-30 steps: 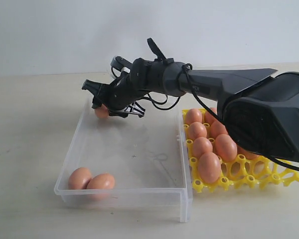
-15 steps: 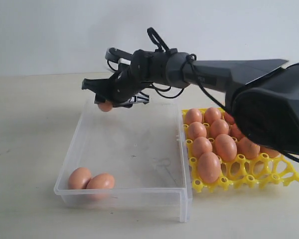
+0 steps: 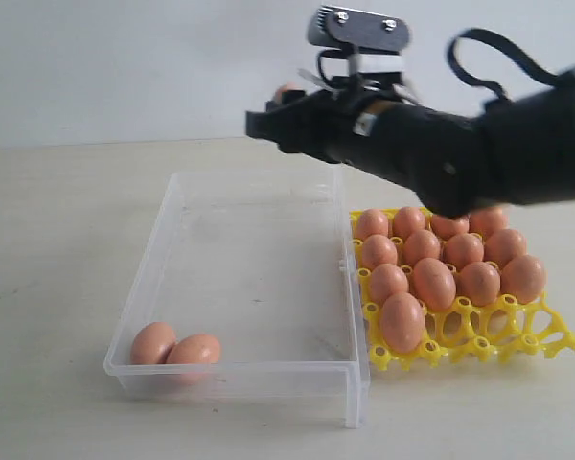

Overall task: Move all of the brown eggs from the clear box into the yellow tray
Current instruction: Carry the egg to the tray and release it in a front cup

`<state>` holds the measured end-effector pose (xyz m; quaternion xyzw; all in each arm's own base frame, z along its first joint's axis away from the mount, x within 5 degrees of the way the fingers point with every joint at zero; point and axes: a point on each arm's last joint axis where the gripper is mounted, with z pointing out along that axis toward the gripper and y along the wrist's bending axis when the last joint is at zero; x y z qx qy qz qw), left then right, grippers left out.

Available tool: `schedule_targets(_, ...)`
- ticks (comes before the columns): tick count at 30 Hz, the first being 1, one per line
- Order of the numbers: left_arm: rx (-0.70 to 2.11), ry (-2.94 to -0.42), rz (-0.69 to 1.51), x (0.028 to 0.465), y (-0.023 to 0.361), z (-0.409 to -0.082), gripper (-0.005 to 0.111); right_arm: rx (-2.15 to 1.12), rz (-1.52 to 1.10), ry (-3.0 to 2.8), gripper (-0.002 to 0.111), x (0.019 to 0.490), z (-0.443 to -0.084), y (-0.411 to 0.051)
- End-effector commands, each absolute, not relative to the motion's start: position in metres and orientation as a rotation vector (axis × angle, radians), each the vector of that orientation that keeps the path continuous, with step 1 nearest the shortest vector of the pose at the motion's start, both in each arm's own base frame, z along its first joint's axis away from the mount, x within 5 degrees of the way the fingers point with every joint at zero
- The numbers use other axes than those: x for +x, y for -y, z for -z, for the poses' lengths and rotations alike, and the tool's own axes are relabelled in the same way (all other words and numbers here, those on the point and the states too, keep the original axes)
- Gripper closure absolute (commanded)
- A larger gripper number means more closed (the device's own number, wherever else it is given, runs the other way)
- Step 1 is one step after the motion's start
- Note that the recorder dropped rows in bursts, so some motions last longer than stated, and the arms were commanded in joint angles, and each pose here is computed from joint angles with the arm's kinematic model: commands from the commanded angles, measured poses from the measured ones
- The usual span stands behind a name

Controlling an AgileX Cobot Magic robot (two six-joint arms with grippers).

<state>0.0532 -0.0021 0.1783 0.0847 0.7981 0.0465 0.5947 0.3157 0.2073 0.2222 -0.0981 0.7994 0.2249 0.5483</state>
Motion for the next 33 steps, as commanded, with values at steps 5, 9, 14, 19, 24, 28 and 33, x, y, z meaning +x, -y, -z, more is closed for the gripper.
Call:
schedule_targets(5,0.196,-1.838,-0.109,0.053,0.002,-0.180,0.107,-0.313,-0.281,-1.790,0.108,0.213,-0.202,-0.121)
schedule_targets(9,0.196,-1.838,-0.109,0.053,0.002,-0.180,0.107,-0.276,-0.202,-1.814,0.108,0.184,-0.190,-0.093)
schedule_targets(14,0.196,-1.838,-0.109,0.053,0.002,-0.180,0.107,-0.195,-0.227,-1.817,0.108,0.169,-0.185,-0.080)
schedule_targets(19,0.196,-1.838,-0.109,0.053,0.002,-0.180,0.107,-0.182,-0.216,-1.878,0.108,0.167,-0.178,-0.078)
schedule_targets(24,0.196,-1.838,-0.109,0.053,0.002,-0.180,0.107,-0.193,-0.194,-1.932,0.108,0.170,-0.167,-0.080)
schedule_targets(28,0.196,-1.838,-0.109,0.053,0.002,-0.180,0.107,-0.200,-0.169,-1.988,0.108,0.173,-0.154,-0.082)
schedule_targets(33,0.196,-1.838,-0.109,0.053,0.002,-0.180,0.107,-0.199,-0.168,-1.999,0.108,0.177,-0.143,-0.085)
